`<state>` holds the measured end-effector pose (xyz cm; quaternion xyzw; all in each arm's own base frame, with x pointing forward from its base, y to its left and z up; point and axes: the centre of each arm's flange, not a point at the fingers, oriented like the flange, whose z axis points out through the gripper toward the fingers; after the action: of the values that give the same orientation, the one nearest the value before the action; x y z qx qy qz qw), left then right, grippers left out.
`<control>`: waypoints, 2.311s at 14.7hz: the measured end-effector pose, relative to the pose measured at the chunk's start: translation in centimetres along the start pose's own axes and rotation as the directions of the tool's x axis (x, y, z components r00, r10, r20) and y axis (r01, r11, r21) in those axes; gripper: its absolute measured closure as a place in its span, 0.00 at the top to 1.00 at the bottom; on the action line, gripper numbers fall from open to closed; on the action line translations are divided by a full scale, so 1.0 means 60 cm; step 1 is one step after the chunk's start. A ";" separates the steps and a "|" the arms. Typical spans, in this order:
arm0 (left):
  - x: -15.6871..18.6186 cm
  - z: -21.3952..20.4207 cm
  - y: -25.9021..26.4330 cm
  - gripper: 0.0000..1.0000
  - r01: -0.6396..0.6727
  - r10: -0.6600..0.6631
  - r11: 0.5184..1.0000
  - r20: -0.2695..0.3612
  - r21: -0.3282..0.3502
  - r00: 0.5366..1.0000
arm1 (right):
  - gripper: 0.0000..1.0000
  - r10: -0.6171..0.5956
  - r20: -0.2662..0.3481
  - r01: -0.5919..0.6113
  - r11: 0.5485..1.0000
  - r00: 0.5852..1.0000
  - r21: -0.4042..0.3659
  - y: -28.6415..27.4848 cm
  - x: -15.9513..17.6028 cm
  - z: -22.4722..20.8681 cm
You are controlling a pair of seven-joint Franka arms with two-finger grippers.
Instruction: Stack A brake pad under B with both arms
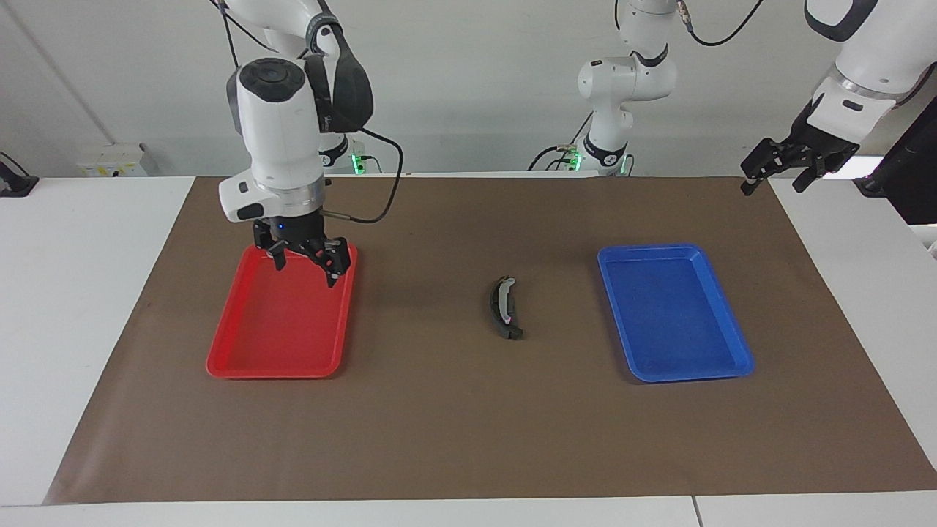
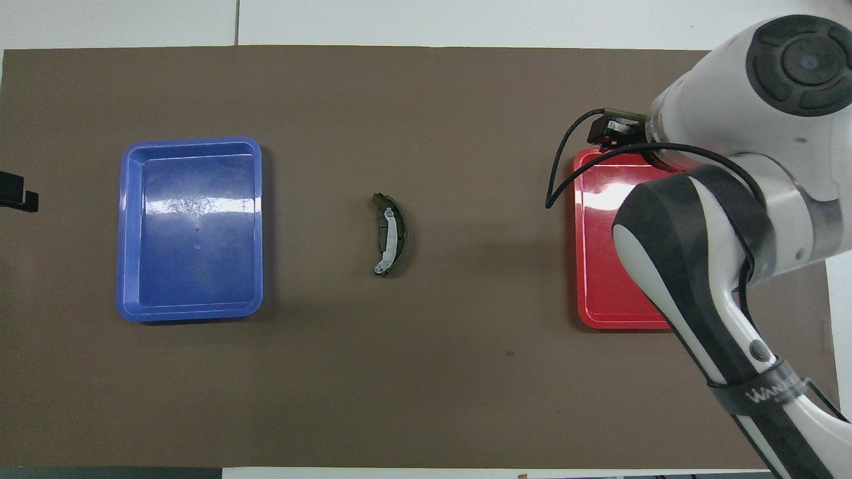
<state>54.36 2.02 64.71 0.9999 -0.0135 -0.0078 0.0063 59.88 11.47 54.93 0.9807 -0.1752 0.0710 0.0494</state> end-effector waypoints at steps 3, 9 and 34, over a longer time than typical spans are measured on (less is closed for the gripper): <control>0.000 0.001 -0.002 1.00 -0.045 0.045 0.999 0.002 0.009 0.999 | 1.00 -0.026 0.028 0.026 1.000 0.999 0.005 0.075 0.008 -0.040; 0.002 0.003 -0.003 1.00 -0.056 0.056 0.998 -0.006 0.014 0.998 | 1.00 -0.107 0.119 0.110 0.994 0.987 -0.016 0.230 0.008 -0.090; 0.002 0.005 -0.008 1.00 -0.051 0.051 0.999 -0.003 0.015 0.999 | 1.00 -0.192 0.196 0.184 0.981 0.962 0.061 0.251 -0.014 -0.118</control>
<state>54.49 2.48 64.43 0.9992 -0.0392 -0.0056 -0.0011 52.94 -1.47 62.88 0.9959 -0.0839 -0.0299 0.0173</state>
